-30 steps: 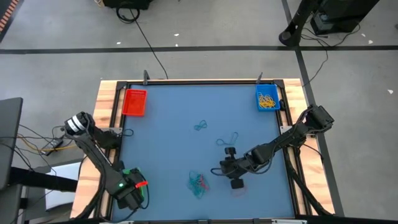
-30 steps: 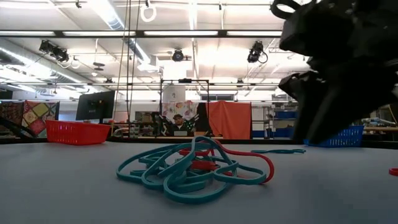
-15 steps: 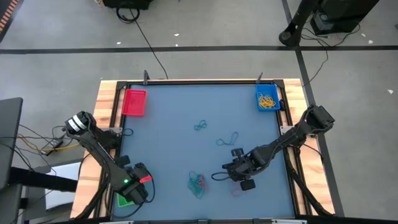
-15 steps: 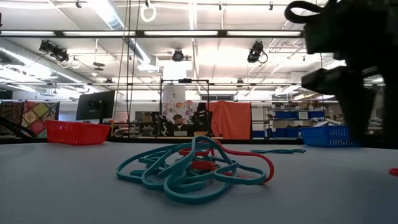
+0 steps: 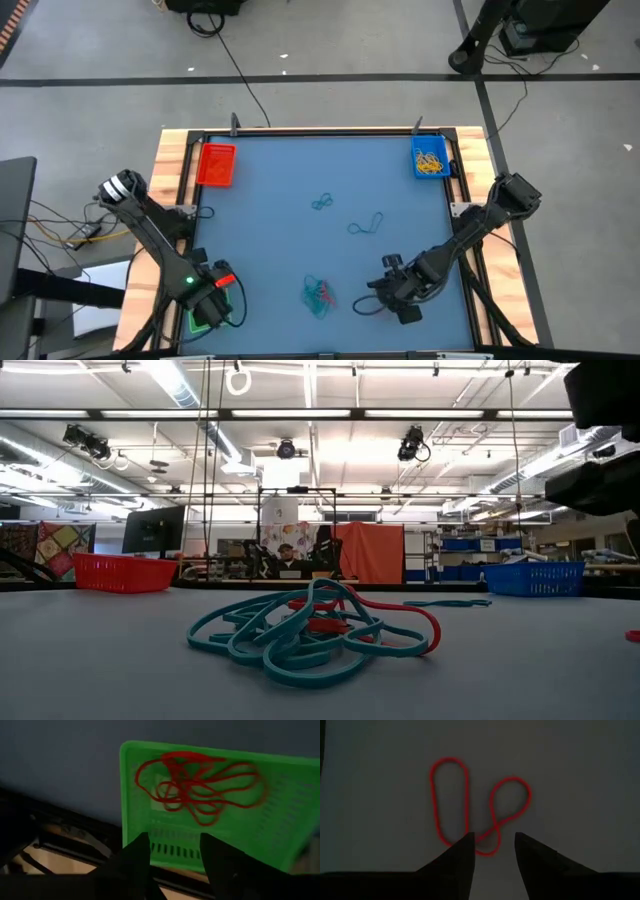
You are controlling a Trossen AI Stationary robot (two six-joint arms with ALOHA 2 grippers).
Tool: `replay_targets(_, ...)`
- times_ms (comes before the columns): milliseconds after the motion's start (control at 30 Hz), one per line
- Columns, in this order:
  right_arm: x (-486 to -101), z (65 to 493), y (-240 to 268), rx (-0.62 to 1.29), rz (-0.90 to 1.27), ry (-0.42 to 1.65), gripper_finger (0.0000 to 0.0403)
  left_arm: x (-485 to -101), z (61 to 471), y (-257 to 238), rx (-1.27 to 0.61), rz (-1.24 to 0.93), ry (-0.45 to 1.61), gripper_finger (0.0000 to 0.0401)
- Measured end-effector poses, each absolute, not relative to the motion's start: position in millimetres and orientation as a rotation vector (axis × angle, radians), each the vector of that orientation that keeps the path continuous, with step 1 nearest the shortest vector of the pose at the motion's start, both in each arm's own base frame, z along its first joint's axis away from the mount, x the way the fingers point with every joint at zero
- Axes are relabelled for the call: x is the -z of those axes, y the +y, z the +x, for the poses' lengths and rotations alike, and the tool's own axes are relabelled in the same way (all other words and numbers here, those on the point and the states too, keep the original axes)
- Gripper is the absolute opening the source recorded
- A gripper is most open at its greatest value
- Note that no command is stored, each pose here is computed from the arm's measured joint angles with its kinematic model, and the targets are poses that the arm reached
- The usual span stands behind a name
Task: Sort rubber bands into baskets
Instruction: Put the red rubber band into the green basket
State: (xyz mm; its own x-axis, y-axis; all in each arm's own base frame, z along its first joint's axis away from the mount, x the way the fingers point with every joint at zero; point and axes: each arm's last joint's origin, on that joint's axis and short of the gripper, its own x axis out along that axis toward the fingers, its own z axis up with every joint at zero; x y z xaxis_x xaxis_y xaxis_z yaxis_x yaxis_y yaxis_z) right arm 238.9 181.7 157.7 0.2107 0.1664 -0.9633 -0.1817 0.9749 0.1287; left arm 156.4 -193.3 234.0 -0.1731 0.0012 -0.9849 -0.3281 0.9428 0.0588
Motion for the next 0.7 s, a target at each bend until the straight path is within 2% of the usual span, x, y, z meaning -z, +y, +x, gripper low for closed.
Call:
replay_targets(100, -158, 237, 187, -0.210, 0.001, 1.309, 0.0147, -250, 157, -191, -0.257, -0.261, 1.649, 0.0176)
replay_targets(300, -159, 233, 194, -0.138, 0.001, 1.256, 0.0137, -264, 169, -183, -0.223, -0.145, 1.367, 0.0176)
replay_targets(700, -144, 224, 191, -0.040, 0.122, 1.270, 0.0136, -258, 247, -163, 0.020, 0.120, 0.880, 0.0176)
